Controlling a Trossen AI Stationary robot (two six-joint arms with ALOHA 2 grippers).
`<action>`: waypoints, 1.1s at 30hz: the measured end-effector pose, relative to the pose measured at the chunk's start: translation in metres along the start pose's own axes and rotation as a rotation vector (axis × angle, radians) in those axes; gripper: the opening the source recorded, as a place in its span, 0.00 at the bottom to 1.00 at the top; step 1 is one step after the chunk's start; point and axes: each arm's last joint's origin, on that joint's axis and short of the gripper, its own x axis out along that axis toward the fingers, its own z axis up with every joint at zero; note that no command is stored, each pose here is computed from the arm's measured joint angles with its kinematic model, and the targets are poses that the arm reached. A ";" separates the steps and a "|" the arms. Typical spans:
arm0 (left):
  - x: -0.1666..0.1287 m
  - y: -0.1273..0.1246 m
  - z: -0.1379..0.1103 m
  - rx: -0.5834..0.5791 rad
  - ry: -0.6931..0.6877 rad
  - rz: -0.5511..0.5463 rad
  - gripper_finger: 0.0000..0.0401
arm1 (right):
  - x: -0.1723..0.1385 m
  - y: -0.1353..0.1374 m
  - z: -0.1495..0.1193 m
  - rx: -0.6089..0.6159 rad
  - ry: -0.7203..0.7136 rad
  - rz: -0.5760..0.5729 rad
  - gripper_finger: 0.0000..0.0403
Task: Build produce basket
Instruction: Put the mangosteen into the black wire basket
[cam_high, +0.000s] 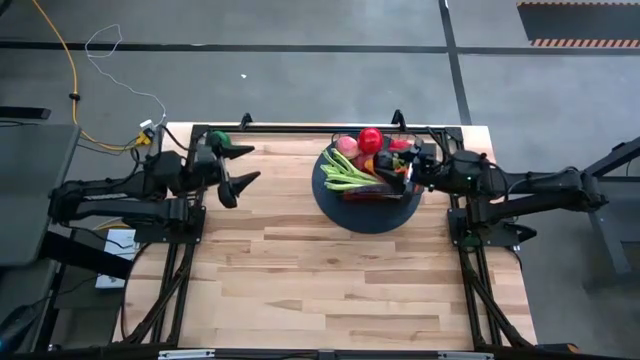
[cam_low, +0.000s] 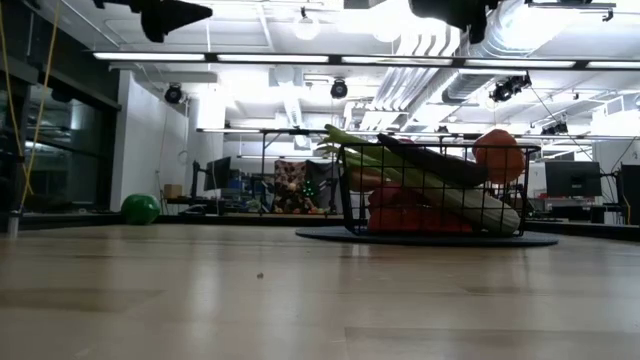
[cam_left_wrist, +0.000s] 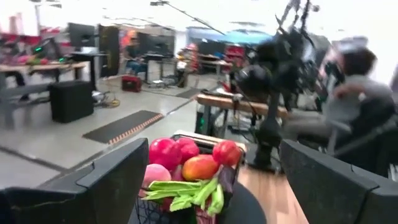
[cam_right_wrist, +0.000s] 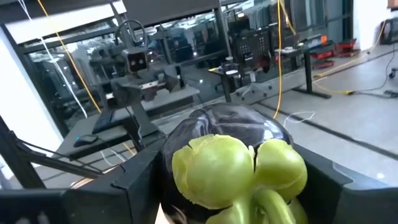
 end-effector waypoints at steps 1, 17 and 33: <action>0.001 -0.001 0.000 0.014 0.001 -0.010 0.87 | 0.000 0.000 0.001 -0.008 -0.003 -0.002 0.64; 0.004 -0.001 -0.002 0.025 0.008 -0.006 0.87 | 0.000 0.002 0.007 -0.099 0.023 0.002 0.64; 0.004 -0.001 -0.002 0.025 0.007 0.002 0.87 | 0.011 -0.015 0.016 -0.083 0.275 -0.353 0.64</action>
